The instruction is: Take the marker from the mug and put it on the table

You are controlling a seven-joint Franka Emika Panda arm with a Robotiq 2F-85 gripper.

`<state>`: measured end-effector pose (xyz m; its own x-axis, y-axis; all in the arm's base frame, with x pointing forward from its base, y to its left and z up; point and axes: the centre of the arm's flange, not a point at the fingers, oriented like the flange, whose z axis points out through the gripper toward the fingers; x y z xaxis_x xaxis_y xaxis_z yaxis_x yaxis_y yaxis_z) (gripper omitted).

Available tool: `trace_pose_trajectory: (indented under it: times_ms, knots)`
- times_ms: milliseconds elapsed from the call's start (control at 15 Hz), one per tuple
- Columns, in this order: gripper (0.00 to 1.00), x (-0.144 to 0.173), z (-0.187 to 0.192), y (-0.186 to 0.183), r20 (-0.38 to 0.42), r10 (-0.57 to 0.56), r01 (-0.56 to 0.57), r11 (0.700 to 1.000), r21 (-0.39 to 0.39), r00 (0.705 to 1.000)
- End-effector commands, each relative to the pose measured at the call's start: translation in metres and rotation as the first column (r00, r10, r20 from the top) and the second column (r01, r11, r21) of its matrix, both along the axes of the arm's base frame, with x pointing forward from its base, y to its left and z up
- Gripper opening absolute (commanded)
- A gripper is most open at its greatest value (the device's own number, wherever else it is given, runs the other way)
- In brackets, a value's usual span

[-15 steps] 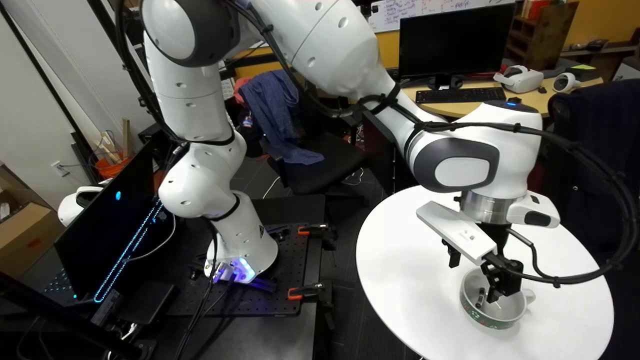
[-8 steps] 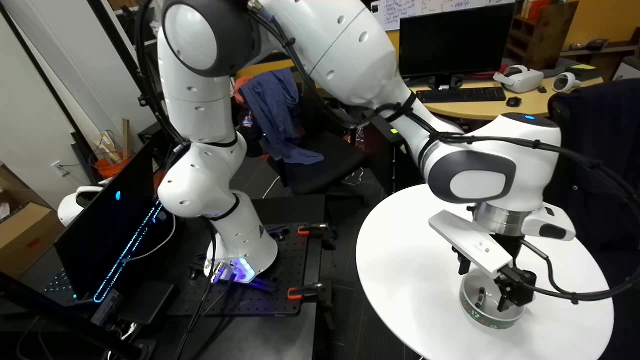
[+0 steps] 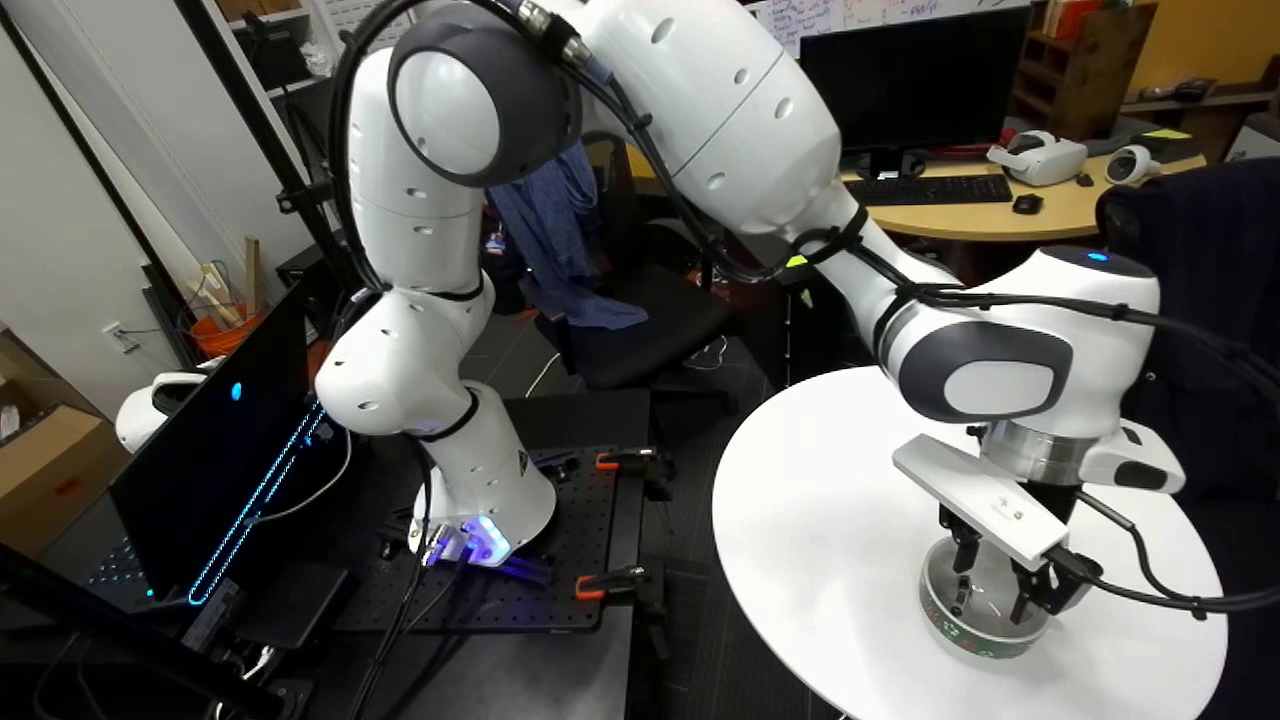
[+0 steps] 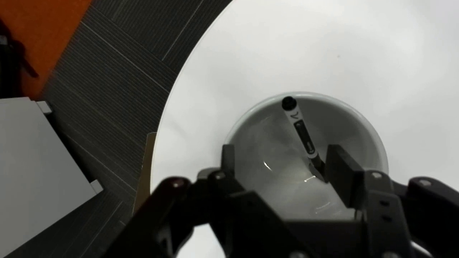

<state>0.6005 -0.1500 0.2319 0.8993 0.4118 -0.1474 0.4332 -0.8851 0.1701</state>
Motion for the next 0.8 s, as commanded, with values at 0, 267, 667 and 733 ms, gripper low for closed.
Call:
trace_pose_trajectory:
  times_ms: [0, 267, 667, 733]
  knots:
    - [0.72, 0.016, -0.002, 0.000, -0.024, 0.013, -0.012, 1.000, 0.025, 1.000]
    - [0.69, 0.019, -0.007, 0.002, -0.048, 0.008, -0.007, 1.000, 0.030, 0.999]
    - [0.57, 0.017, -0.012, 0.004, -0.100, -0.004, 0.008, 0.999, 0.041, 0.995]
    - [0.59, 0.016, -0.012, 0.005, -0.110, -0.007, 0.012, 0.999, 0.044, 0.994]
